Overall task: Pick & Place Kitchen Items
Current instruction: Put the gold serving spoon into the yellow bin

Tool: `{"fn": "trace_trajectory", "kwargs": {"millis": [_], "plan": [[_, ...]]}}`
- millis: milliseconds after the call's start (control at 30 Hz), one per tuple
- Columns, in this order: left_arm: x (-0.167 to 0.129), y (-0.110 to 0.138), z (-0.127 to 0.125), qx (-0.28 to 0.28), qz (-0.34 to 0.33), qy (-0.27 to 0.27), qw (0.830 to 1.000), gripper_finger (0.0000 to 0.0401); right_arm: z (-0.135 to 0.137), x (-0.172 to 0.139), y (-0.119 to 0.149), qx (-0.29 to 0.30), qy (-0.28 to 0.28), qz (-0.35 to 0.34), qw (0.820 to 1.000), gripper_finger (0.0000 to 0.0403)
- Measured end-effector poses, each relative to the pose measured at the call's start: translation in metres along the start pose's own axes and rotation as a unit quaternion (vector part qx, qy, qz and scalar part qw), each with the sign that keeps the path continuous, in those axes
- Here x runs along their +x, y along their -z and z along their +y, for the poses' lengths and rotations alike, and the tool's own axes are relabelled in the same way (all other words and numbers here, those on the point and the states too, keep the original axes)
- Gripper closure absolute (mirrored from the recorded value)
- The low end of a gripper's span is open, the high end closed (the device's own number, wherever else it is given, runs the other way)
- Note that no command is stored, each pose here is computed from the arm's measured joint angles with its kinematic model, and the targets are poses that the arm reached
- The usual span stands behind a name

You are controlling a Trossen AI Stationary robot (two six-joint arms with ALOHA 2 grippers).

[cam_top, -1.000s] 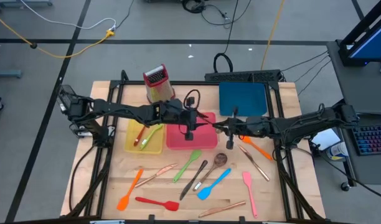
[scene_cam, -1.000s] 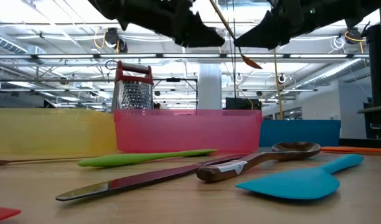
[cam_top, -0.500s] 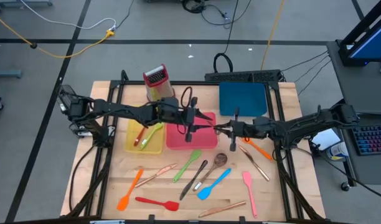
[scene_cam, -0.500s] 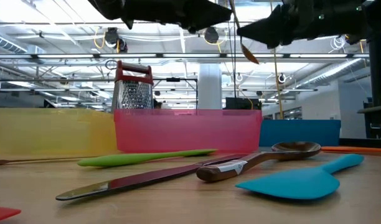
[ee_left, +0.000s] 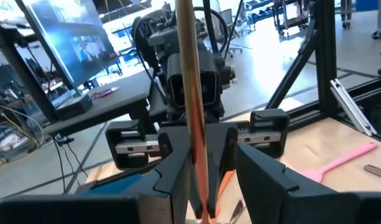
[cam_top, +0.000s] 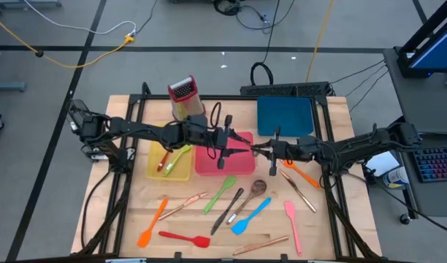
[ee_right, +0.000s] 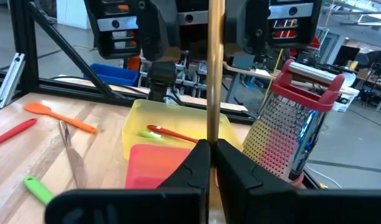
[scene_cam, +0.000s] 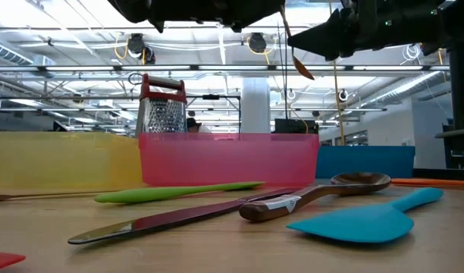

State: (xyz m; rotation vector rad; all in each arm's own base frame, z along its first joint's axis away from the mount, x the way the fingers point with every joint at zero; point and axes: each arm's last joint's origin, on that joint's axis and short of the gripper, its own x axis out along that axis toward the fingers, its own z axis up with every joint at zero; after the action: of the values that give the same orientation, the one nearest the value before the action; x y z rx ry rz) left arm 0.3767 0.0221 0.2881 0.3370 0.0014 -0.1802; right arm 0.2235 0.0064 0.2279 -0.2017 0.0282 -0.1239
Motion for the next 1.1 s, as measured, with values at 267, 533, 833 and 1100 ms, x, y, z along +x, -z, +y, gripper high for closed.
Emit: {"fn": "trace_trajectory", "kwargs": {"millis": [267, 533, 833, 1100], "plan": [[0.000, -0.002, 0.000, 0.004, -0.009, -0.001, 1.000, 0.0296, 0.000, 0.000, 0.000, -0.003, 0.000, 0.000, 1.000, 0.0396], [0.000, -0.002, 0.002, -0.001, -0.013, -0.005, 1.000, 0.0382, 0.000, 0.000, 0.000, -0.012, 0.000, 0.000, 1.000, 0.0394], [0.000, 0.002, 0.002, -0.036, 0.020, -0.034, 0.999, 0.0381, 0.000, 0.000, 0.001, -0.011, 0.003, 0.004, 1.000, 0.0369], [-0.001, 0.009, 0.004, -0.065, 0.062, -0.084, 0.992, 0.0379, -0.002, 0.000, 0.000, -0.012, 0.027, 0.004, 1.000, 0.0313]]}}
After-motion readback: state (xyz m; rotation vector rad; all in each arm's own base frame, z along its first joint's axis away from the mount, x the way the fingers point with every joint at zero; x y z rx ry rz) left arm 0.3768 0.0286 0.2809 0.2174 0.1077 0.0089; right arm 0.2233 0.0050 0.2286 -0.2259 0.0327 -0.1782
